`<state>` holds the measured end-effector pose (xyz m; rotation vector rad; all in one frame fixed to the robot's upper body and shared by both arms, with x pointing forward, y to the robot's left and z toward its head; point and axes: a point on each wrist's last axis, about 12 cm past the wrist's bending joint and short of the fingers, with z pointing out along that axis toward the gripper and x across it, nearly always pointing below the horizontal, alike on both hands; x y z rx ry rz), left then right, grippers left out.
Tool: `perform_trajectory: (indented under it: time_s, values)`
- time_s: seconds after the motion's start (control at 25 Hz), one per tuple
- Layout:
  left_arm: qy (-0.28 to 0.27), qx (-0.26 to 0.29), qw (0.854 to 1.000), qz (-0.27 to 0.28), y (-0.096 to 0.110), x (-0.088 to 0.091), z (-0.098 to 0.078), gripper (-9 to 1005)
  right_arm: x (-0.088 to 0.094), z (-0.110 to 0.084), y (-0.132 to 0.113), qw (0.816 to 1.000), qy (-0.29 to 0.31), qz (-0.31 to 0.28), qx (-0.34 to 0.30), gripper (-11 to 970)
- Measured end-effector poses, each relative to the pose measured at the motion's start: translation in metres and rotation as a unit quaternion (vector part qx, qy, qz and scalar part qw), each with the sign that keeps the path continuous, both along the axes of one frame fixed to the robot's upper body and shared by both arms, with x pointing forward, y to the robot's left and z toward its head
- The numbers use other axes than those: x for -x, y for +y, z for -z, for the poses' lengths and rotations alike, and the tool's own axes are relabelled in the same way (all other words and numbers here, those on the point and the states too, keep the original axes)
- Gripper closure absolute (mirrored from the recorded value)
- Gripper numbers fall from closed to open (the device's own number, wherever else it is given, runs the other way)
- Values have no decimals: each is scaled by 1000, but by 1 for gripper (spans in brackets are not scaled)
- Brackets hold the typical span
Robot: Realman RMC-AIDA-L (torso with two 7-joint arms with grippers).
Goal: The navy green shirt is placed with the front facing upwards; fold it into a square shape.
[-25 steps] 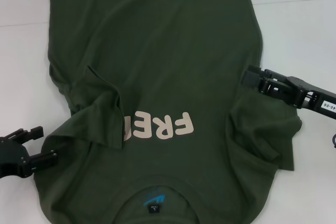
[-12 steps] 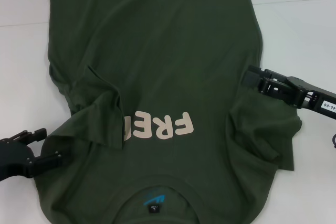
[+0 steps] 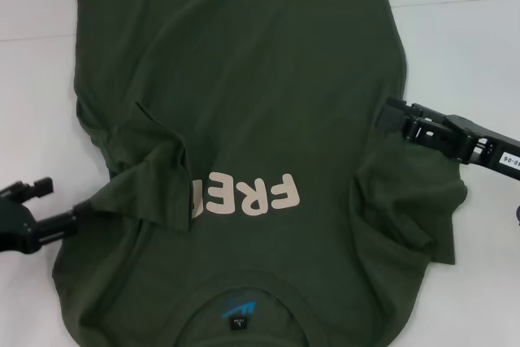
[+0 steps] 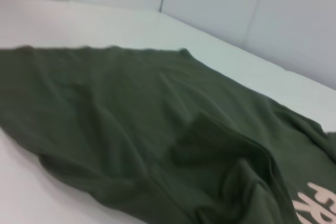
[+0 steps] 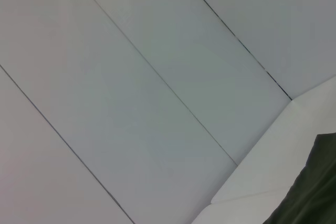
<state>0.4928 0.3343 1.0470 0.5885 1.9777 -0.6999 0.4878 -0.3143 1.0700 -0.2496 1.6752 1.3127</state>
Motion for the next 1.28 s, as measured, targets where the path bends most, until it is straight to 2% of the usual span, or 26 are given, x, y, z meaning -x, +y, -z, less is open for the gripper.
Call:
perform_trajectory:
  time_s: [0.12, 0.36, 0.8, 1.12, 1.28]
  values:
    - [-15, 3, 1000, 4, 3, -2, -8, 123, -1, -1, 0, 1000, 0, 0, 0, 24]
    - [-16, 1, 1000, 19, 0, -1, -10, 123, -1, -1, 1, 1000, -1, -1, -1, 24]
    - [6, -11, 999, 35, -3, 5, 0, 125, -1, -1, 0, 1000, -1, 1, -2, 25]
    - [8, -12, 999, 44, -12, 1, 4, 124, 0, -1, 0, 1000, -2, 4, -5, 26]
    - [12, -23, 999, 45, -14, -2, 7, 155, 1, -1, -1, 1000, -2, 4, -5, 27]
